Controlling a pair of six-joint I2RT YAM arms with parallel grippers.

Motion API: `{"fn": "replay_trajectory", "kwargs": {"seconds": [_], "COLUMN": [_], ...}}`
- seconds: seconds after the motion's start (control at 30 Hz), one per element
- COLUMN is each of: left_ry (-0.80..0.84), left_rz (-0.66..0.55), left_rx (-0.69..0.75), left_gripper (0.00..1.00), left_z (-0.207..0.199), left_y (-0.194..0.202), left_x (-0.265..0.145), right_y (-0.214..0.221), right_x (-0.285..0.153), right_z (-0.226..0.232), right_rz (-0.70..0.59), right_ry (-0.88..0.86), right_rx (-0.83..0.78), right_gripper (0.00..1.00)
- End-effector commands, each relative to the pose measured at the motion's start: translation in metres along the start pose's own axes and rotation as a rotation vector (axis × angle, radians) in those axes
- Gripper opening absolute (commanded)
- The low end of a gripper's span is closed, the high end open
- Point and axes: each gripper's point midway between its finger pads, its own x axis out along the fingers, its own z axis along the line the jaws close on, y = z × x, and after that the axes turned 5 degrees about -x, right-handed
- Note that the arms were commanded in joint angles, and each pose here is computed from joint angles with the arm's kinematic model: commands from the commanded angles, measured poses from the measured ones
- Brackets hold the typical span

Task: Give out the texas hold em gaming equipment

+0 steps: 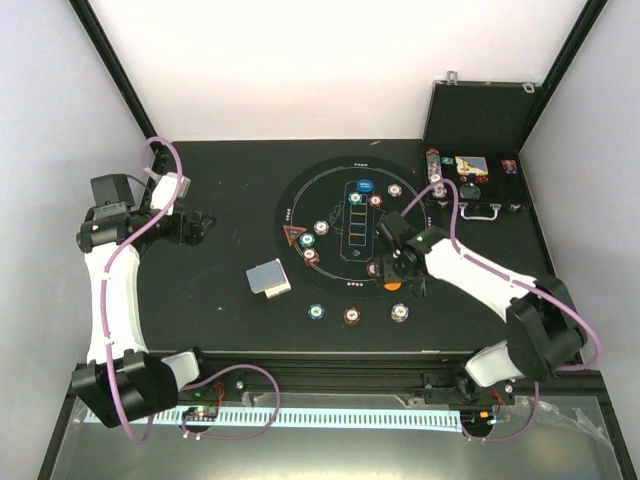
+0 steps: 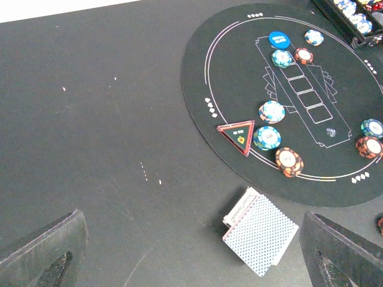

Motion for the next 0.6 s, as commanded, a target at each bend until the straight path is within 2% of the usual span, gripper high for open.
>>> {"fn": "replay_trajectory", "kwargs": {"seconds": [0.0, 0.23, 0.57], "left_ry": [0.007, 0.021, 0.018], "left_rz": [-0.029, -0.033, -0.032], "left_rx": [0.025, 0.024, 0.027], "left_gripper": [0.99, 0.99, 0.99], "left_z": [-0.002, -0.005, -0.005], "left_y": [-0.007, -0.008, -0.010], "left_x": [-0.003, -0.005, -0.006], "right_y": [0.029, 0.082, 0.099], "right_x": [-0.001, 0.028, 0.047], "right_z": [0.006, 0.013, 0.006], "right_rz": [-0.019, 0.083, 0.141], "right_ry": [-0.051, -0.056, 0.017], "right_rx": [0.080, 0.053, 0.008], "right_gripper": [0.92, 0.93, 0.84]}}
